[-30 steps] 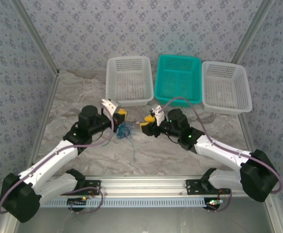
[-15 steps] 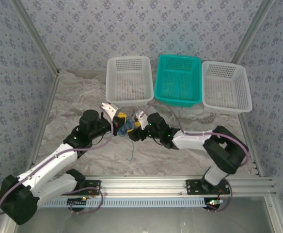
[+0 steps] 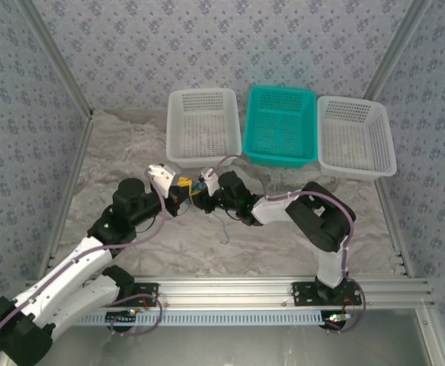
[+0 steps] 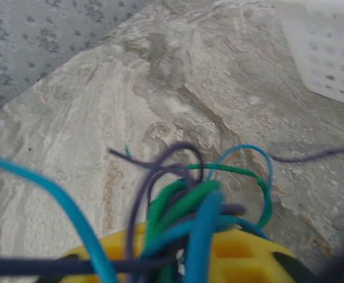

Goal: Untangle the cables

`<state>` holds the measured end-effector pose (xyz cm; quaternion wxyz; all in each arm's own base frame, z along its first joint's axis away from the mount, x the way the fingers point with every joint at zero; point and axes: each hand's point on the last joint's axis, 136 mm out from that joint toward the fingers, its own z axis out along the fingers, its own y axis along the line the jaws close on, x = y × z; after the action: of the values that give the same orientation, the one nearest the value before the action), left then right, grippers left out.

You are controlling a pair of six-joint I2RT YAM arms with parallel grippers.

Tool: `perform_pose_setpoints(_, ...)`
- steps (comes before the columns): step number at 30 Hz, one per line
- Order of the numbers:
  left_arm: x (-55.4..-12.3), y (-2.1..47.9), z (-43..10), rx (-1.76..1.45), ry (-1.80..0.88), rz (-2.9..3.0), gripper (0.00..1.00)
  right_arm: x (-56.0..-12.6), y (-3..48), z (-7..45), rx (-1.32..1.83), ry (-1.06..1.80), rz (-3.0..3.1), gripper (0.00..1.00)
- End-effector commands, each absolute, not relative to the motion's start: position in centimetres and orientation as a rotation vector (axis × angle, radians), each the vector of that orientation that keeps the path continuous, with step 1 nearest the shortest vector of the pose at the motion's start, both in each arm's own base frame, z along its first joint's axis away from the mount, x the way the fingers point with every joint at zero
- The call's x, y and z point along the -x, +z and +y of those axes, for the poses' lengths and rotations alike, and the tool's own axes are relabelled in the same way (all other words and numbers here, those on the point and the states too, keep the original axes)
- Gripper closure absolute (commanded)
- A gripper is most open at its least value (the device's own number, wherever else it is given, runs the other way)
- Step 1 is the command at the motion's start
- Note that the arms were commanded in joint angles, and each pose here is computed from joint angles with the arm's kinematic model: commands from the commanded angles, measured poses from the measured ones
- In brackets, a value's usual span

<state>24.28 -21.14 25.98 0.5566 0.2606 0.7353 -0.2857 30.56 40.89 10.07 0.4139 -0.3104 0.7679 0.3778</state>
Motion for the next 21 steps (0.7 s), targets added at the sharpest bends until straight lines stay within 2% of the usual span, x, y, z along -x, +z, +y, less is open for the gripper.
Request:
perform_pose_setpoints(1, -24.4, 31.1, -19.4, -0.502, -0.648, 1.612, 1.00, -30.7, 8.4, 39.4, 0.736, 0.956, 1.996, 0.89)
perform_pose_setpoints(4, -25.8, 32.4, -16.0, -0.342, -0.510, 1.655, 1.00, -30.2, 7.6, 38.1, 0.739, 0.915, 2.038, 0.92)
perform_pose_setpoints(10, -28.4, 34.3, -6.0, 0.086, -0.294, 1.727, 1.00, -28.5, 5.2, 34.8, 0.758, 0.819, 2.139, 0.90)
perform_pose_setpoints(15, -29.3, 35.5, 0.1, 0.319, -0.280, 1.681, 1.00, -27.9, 2.3, 30.6, 0.686, 0.707, 2.242, 0.89)
perform_pose_setpoints(21, -30.5, 35.3, 3.3, 0.447, -0.331, 1.654, 1.00, -27.1, 0.5, 27.2, 0.634, 0.642, 2.313, 0.90)
